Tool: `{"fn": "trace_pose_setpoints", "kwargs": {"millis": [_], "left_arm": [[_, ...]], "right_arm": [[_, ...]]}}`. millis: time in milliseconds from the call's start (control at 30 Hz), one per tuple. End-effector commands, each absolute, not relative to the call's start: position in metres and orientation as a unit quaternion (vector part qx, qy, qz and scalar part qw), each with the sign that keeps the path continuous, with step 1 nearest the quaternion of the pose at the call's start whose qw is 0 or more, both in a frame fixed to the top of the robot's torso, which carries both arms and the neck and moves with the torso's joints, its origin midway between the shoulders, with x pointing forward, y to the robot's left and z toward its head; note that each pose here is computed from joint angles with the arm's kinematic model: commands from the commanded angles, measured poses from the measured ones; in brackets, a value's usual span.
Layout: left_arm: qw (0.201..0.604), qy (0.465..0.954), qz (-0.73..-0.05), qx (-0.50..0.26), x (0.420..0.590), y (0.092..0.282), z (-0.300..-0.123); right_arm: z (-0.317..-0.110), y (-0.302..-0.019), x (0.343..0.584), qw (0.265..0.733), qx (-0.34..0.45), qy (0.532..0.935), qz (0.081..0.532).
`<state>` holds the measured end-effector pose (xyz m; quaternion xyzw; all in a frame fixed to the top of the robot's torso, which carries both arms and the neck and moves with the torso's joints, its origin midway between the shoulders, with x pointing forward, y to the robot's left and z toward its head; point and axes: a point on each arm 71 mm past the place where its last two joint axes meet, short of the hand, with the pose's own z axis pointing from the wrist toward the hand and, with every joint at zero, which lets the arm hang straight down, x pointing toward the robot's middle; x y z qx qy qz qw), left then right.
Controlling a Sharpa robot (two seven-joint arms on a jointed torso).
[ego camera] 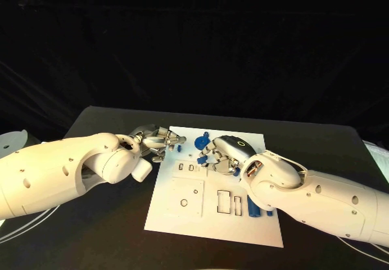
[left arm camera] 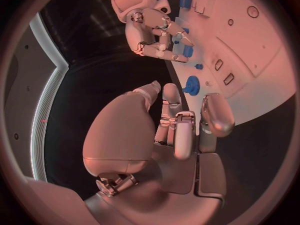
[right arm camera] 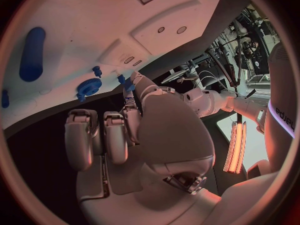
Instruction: Assemble the parts on the task board
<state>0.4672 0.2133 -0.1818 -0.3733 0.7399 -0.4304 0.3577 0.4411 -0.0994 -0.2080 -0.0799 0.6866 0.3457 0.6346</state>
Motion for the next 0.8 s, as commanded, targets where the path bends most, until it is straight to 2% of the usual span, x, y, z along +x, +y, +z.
{"fn": "trace_pose_setpoints", "kwargs": {"millis": [33, 467, 800], "left_arm": [[0.377, 0.787, -0.383, -0.303, 0.464, 0.210, -0.187], [0.388, 0.822, -0.336, -0.246, 0.459, 0.195, -0.196], [0.386, 0.831, -0.322, -0.239, 0.459, 0.188, -0.199]], "right_arm": [[-0.206, -0.100, 0.440, 0.632, -0.068, 0.689, 0.348], [-0.202, -0.100, 0.436, 0.636, -0.069, 0.684, 0.349], [-0.200, -0.099, 0.434, 0.640, -0.073, 0.681, 0.348]]}}
